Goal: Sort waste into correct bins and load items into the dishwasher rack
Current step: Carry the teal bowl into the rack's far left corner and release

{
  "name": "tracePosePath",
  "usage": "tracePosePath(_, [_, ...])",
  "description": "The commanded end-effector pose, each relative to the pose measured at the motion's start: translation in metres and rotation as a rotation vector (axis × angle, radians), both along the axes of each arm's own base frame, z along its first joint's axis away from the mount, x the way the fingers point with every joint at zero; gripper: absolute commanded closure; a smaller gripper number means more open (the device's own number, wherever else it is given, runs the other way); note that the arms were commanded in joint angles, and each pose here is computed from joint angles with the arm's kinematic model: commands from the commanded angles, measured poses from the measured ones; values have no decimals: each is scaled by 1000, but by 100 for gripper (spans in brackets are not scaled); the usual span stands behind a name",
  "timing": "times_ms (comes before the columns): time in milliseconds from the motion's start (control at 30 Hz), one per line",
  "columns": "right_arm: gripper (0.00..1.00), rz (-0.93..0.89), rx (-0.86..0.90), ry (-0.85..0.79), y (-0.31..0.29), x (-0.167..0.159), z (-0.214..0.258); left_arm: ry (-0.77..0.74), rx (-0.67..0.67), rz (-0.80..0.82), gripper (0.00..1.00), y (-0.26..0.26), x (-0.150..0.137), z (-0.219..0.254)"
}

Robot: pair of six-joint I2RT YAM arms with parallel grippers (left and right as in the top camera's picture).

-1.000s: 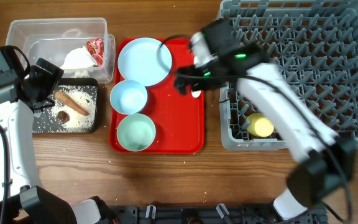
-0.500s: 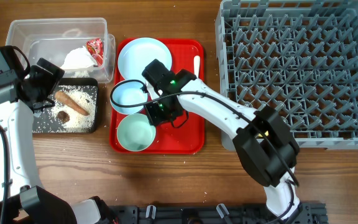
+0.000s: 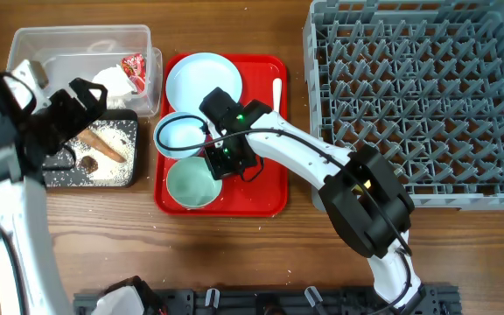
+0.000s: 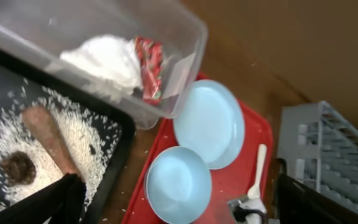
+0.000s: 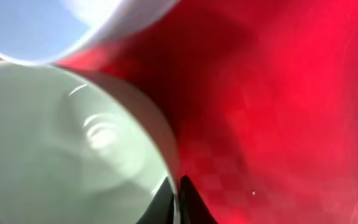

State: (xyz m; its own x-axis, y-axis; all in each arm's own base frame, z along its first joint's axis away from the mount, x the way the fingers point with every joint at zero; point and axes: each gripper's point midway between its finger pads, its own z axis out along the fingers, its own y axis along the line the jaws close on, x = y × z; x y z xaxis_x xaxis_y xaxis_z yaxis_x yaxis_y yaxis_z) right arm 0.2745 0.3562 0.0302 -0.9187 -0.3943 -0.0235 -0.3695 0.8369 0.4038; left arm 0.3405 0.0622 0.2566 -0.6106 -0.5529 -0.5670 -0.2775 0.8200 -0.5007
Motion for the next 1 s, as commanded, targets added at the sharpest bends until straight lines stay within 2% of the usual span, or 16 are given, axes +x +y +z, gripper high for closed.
tracePosePath(0, [96, -2, 7, 14, 4, -1, -3, -142, 77, -27, 0, -10, -19, 48])
tracePosePath(100, [96, -12, 43, 2, 2, 11, 19, -153, 86, -22, 0, -11, -25, 53])
tracePosePath(200, [96, -37, 112, -85, -9, 30, 71, -129, 75, -22, 0, -11, -25, 48])
tracePosePath(300, [96, -189, 63, -324, -70, 74, 140, -127, 75, -22, 0, -11, -25, 47])
tracePosePath(333, [96, -273, -3, -428, -103, 92, 160, -127, 74, -22, 0, -11, -25, 47])
tracePosePath(433, [96, -666, -400, -818, -244, 156, 217, -127, 75, -22, 0, -11, -25, 47])
tracePosePath(500, [96, -793, -547, -947, -292, 176, 236, -127, 75, -21, 0, -11, -25, 47])
tracePosePath(567, [96, -827, -656, -1054, -325, 201, 250, -127, 75, -22, 0, -11, -25, 47])
tracePosePath(700, [95, -684, -937, -1195, -355, 253, 245, -127, 74, -22, 0, -11, -25, 47])
tracePosePath(800, [96, -505, -1147, -1179, -354, 281, 207, -127, 75, -22, 0, -11, -25, 47])
tracePosePath(867, [96, -405, -1200, -1131, -352, 289, 178, -127, 75, -22, 0, -11, -25, 47])
tracePosePath(967, [95, -381, -1222, -1096, -351, 291, 154, -127, 75, -22, 0, -11, -25, 47])
